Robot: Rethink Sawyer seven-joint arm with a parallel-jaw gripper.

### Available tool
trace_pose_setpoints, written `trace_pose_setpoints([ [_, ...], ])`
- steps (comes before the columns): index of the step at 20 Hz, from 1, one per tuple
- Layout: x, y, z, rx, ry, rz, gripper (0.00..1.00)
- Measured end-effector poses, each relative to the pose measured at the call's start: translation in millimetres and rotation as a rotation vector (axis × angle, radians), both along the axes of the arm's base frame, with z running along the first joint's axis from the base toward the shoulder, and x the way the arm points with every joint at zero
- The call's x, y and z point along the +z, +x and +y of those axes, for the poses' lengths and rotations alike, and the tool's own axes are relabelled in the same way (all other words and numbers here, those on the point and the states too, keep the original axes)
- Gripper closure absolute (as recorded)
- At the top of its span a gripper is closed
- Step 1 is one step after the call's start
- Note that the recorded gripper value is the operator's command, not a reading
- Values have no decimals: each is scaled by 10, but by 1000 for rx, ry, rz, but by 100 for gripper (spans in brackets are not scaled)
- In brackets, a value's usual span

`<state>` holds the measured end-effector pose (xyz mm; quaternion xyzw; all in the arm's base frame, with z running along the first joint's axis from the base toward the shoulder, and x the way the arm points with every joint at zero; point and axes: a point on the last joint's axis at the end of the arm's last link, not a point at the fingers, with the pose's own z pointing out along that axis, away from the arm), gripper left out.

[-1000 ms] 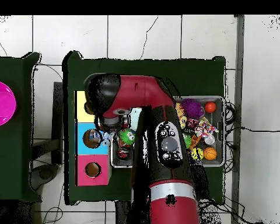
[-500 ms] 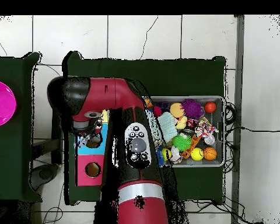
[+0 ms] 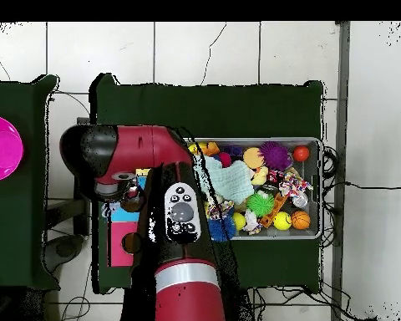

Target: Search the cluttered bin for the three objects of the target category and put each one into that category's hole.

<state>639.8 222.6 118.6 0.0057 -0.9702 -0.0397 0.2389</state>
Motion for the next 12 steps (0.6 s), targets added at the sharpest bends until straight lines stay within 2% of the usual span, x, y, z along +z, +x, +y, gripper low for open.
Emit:
trace_pose_setpoints([
  [3, -116, -38, 4, 0, -11, -15, 100],
  [12, -246, -148, -45, 13, -61, 2, 100],
])
